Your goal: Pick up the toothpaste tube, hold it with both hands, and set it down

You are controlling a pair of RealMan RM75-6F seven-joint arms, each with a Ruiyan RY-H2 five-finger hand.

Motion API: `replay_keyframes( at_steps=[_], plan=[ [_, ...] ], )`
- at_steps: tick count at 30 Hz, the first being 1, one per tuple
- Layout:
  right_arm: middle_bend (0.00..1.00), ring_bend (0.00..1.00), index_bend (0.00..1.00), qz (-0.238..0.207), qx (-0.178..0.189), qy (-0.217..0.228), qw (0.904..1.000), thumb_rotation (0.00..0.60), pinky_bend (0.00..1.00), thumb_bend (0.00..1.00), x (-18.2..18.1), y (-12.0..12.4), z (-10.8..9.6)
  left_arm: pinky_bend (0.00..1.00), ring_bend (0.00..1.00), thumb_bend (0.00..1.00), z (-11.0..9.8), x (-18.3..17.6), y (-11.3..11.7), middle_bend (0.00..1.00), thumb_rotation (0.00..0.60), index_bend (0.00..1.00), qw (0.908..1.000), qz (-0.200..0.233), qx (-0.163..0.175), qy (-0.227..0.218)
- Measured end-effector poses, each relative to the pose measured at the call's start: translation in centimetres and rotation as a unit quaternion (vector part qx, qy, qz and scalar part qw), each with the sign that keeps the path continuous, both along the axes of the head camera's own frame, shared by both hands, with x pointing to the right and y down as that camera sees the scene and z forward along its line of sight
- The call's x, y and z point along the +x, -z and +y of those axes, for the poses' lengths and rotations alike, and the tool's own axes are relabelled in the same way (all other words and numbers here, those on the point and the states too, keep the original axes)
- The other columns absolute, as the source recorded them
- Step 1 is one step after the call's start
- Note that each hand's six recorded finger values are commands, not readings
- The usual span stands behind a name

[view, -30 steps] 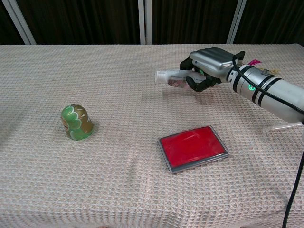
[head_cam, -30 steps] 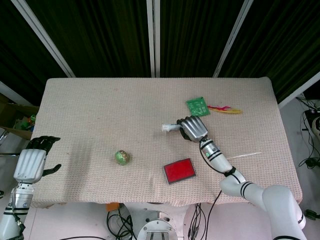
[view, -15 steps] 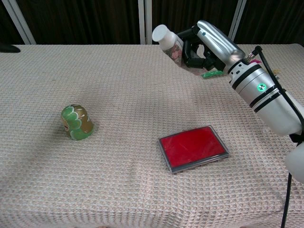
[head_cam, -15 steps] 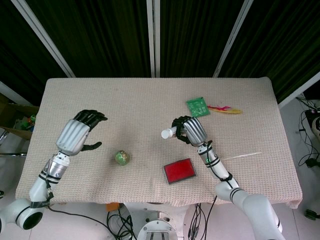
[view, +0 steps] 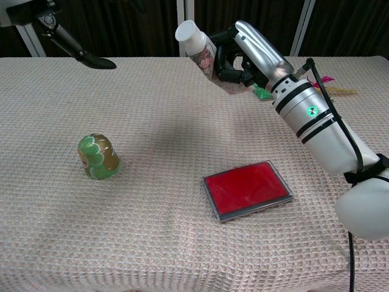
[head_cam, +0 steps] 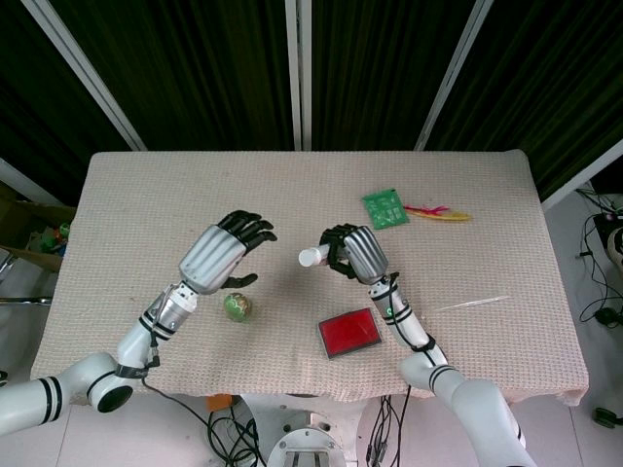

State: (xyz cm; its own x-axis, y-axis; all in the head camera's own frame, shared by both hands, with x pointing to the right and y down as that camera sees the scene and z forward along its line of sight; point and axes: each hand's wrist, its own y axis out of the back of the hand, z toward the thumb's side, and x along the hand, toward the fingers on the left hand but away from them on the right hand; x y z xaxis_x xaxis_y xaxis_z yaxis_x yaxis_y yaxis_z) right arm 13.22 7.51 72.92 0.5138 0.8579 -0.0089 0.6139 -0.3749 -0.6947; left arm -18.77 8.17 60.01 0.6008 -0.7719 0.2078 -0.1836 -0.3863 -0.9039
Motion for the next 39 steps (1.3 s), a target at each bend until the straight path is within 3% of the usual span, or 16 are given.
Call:
replay_keyframes(
  at_steps=[10,33,39],
  plan=[
    [0.67,0.58,0.82,0.014,-0.009,-0.001,0.9999,0.6,0.68,0.68,-2.2,-0.4,-0.5,0.22,0.19,0.26,-0.8,2.2,-0.3,0.24,0.6,0.35,0.9989,0.034,0.002,0.031],
    [0.67,0.58,0.82,0.007,-0.029,0.006,0.9995,0.6,0.68,0.69,-5.0,-0.7,-0.6,0.22,0.19,0.31,-0.2,2.9,-1.5,0.25,0.599,0.4,0.9981,0.038,0.013,0.046],
    [0.67,0.58,0.82,0.006,-0.03,0.005,0.9995,0.6,0.68,0.69,-5.0,-0.7,-0.6,0.22,0.19,0.33,0.1,2.9,-1.4,0.25,0.574,0.4,0.9982,0.038,0.011,0.044]
  ],
)
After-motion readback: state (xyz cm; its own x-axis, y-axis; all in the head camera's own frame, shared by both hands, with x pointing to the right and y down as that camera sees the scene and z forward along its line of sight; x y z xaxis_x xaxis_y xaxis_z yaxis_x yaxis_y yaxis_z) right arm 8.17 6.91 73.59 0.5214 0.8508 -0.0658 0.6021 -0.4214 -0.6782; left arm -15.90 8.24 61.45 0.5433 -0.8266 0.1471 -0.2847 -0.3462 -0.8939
